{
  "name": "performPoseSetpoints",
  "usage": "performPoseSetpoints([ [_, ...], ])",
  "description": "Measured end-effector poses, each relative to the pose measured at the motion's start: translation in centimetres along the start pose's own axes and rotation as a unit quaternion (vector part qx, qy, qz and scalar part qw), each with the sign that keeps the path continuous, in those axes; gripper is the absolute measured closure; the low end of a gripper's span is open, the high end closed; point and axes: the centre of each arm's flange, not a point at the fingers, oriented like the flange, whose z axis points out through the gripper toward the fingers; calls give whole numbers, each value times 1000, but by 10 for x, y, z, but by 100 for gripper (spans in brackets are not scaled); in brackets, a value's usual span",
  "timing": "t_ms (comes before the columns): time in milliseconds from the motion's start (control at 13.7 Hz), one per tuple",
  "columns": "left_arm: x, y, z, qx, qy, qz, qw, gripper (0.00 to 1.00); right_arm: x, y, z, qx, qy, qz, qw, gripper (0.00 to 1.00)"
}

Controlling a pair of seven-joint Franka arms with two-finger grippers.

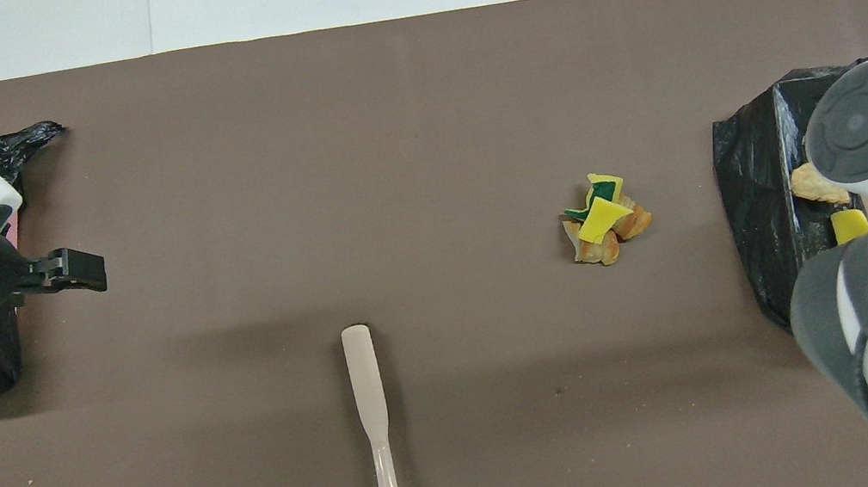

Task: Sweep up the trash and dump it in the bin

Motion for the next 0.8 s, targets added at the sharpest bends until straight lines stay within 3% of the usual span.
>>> performPoseSetpoints([
  [219, -4, -7, -37, -1, 4, 14, 1000, 0, 31, -36, -68, 24, 65, 125, 990, 69],
  [365, -7, -15, -49, -2, -4, 15, 1000, 0, 51, -52, -97, 70, 132, 215, 965, 69],
  [584, -10, -25, -62, -5, -6, 8, 1000, 0, 82, -54, -126, 180, 221, 343, 895, 69],
  [803, -12, -25, -67, -6, -3, 13, 1000, 0, 134, -38, -164, 277, 261, 452, 807, 69],
])
